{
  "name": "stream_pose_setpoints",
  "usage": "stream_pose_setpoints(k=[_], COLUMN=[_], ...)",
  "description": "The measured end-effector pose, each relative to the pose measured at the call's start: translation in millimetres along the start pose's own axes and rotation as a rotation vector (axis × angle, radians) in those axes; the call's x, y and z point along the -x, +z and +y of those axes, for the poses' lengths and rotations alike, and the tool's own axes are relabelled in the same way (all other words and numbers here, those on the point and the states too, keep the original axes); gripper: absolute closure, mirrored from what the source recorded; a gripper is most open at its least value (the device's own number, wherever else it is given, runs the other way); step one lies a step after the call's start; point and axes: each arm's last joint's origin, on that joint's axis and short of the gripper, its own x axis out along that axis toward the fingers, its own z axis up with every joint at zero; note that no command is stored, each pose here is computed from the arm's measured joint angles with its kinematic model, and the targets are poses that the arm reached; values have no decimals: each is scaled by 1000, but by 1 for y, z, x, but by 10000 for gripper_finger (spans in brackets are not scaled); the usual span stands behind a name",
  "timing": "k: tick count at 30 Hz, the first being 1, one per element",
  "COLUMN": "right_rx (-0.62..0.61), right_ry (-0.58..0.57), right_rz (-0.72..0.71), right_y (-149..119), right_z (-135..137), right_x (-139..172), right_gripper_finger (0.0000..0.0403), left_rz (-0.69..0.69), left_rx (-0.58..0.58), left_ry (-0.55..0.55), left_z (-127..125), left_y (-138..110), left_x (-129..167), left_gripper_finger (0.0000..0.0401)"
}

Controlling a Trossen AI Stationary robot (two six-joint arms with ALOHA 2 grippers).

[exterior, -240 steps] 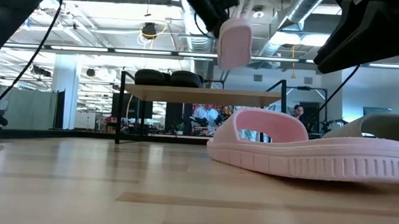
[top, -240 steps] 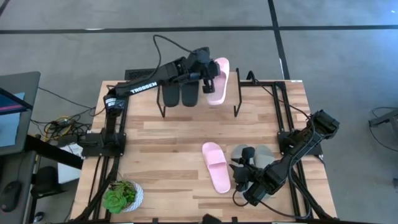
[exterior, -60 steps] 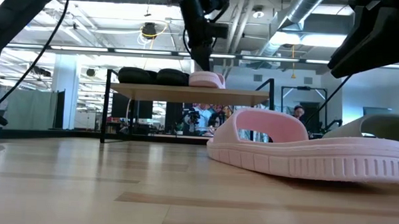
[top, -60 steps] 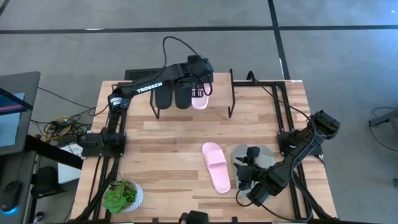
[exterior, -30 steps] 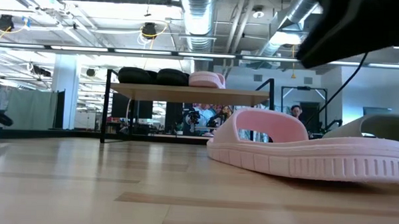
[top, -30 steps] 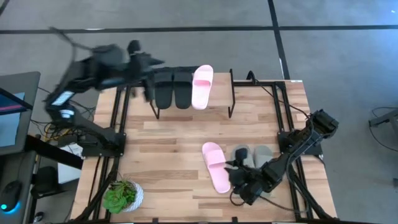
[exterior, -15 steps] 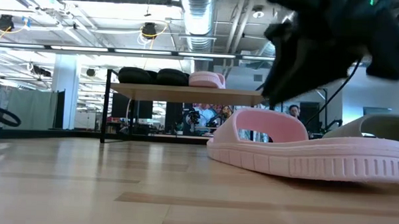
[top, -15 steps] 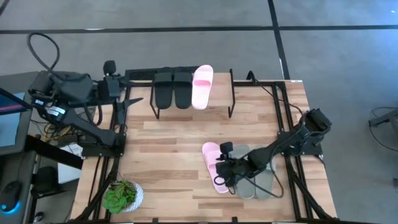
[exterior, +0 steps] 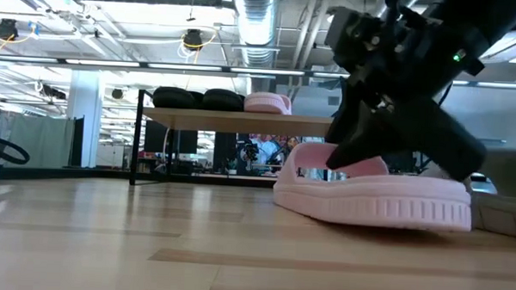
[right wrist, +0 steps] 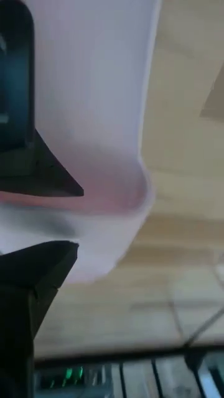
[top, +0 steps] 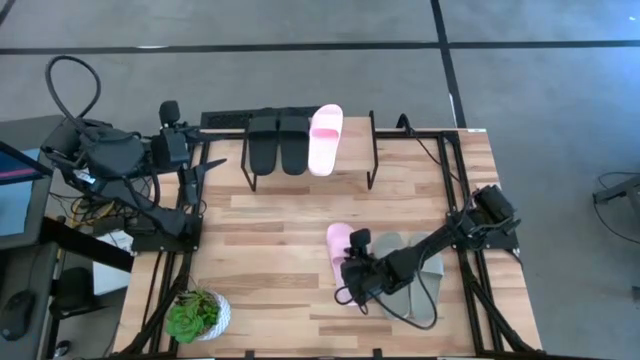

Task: Pick and place slides into the shelf
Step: Put the pink slide on the shelf

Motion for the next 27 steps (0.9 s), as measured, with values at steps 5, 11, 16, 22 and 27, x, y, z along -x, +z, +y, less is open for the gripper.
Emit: stream_pose_setpoints(k=[5,11,16,22,27], right_rx=[32,24,31,62,97], right_ry=[-34,-109,-154,-215,-264], right_rz=[-2,-5,2,30,64], right_y=[0,0,3,18,32], right_z=[0,-2,-5,-18,-33], right_x=[1,2,5,16,32], right_gripper_finger=[378,397,399,400,401], left_rz=[0,40,69,41,11], left_rx=[6,-28,-53,-26,12], left_ry=[1,26,84,95,98], left_z=[0,-8,-13,-11,-8], left_y=[0,-8,-20,-36,-53], left_x=[0,-9,-15,-12,-8], left_gripper_finger=[209,209,209,209,209])
